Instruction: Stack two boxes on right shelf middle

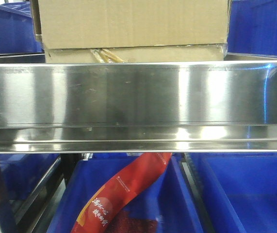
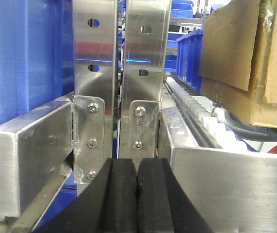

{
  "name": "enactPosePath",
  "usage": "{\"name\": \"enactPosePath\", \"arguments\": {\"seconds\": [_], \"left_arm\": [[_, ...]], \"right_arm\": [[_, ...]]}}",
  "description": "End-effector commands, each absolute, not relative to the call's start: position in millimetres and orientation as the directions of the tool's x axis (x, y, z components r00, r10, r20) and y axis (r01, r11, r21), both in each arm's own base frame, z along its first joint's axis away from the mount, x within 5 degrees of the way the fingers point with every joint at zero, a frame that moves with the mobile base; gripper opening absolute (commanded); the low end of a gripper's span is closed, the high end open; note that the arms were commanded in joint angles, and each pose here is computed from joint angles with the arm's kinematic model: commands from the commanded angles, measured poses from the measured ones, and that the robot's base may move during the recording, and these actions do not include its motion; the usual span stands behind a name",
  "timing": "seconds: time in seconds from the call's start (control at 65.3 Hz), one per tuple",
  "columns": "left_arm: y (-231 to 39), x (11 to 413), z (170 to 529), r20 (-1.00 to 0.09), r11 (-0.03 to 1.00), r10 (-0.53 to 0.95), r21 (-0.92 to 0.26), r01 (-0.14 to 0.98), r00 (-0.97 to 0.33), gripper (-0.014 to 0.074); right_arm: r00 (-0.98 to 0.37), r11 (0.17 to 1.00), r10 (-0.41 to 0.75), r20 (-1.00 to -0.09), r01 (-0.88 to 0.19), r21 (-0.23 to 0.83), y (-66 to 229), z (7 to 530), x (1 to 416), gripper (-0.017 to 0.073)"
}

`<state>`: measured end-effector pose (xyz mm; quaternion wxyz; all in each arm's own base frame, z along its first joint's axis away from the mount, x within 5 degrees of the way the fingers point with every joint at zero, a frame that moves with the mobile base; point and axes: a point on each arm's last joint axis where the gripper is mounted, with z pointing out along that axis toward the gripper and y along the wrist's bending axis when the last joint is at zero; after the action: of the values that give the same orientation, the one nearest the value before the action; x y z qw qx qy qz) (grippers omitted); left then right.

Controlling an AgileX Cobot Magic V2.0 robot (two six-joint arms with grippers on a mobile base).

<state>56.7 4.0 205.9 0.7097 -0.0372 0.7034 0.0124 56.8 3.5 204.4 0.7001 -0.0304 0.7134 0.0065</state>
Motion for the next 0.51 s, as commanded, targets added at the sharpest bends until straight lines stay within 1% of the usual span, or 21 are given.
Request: {"name": "enactPosePath", "arguments": {"seconds": [0.0, 0.49], "left_arm": [[4.1, 56.3, 208.0, -0.999, 0.997, -0.032, -0.034, -0.071, 0.033, -0.0111], [4.1, 56.3, 208.0, -0.999, 0.997, -0.032, -0.034, -0.071, 0.033, -0.0111]], "right_arm": [[0.016, 0.998, -0.038, -0.999, -0.041, -0.039, 2.7, 206.6, 56.4, -0.0162], [0.016, 0.998, -0.038, -0.999, -0.041, -0.039, 2.7, 206.6, 56.4, -0.0162]]}}
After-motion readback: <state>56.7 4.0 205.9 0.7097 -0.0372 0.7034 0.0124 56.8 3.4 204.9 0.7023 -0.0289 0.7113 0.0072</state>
